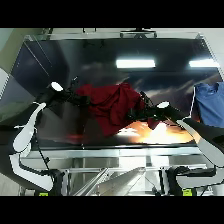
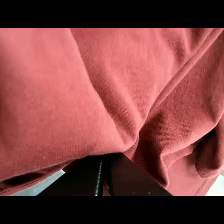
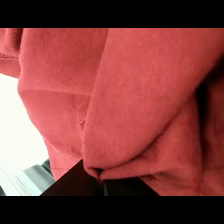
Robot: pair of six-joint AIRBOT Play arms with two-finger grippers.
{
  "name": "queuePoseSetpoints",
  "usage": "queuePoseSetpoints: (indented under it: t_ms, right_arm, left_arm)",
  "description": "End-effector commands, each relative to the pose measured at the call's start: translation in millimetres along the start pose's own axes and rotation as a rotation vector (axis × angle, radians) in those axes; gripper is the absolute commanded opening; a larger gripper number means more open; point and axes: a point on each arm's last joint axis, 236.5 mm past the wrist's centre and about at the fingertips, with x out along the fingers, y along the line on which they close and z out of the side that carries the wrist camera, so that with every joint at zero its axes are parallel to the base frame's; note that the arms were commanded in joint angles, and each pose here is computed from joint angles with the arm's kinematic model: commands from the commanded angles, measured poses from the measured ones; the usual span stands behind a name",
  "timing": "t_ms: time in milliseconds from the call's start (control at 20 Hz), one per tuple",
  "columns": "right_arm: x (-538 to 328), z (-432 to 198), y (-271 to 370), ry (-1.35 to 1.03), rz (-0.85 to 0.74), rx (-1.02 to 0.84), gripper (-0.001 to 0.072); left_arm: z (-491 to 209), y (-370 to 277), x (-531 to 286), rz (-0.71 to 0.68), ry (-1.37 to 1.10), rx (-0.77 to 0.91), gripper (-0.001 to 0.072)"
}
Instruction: Fold the shirts.
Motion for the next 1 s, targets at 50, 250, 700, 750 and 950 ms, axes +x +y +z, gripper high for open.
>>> queuePoseSetpoints:
  t_ms: [50,250,700,750,950]
  right_arm:
    - [-8.2,0.8,18.0,0.003,0.045,-0.027,0.0016]
    - [-88.6,27.2,104.8,-0.078,0.210,-0.216,0.0016]
    - [-414.1,-45.0,357.5,-0.915,0.169,-1.011,0.0015]
    - [-438.2,-66.7,374.6,-1.022,0.104,-1.098,0.0015]
    - [-503.2,-107.7,410.9,-1.345,-0.143,-1.272,0.0015]
  left_arm:
    - [-1.5,-7.5,-16.3,-0.035,0.018,0.005,0.0026]
    - [19.4,-59.3,-101.7,-0.118,-0.148,0.071,0.0025]
    - [-53.8,-305.5,-426.9,-0.149,-0.889,0.656,0.0025]
    - [-73.4,-331.0,-455.4,-0.122,-0.976,0.715,0.0025]
    - [-126.0,-389.8,-525.2,-0.013,-1.215,0.851,0.0025]
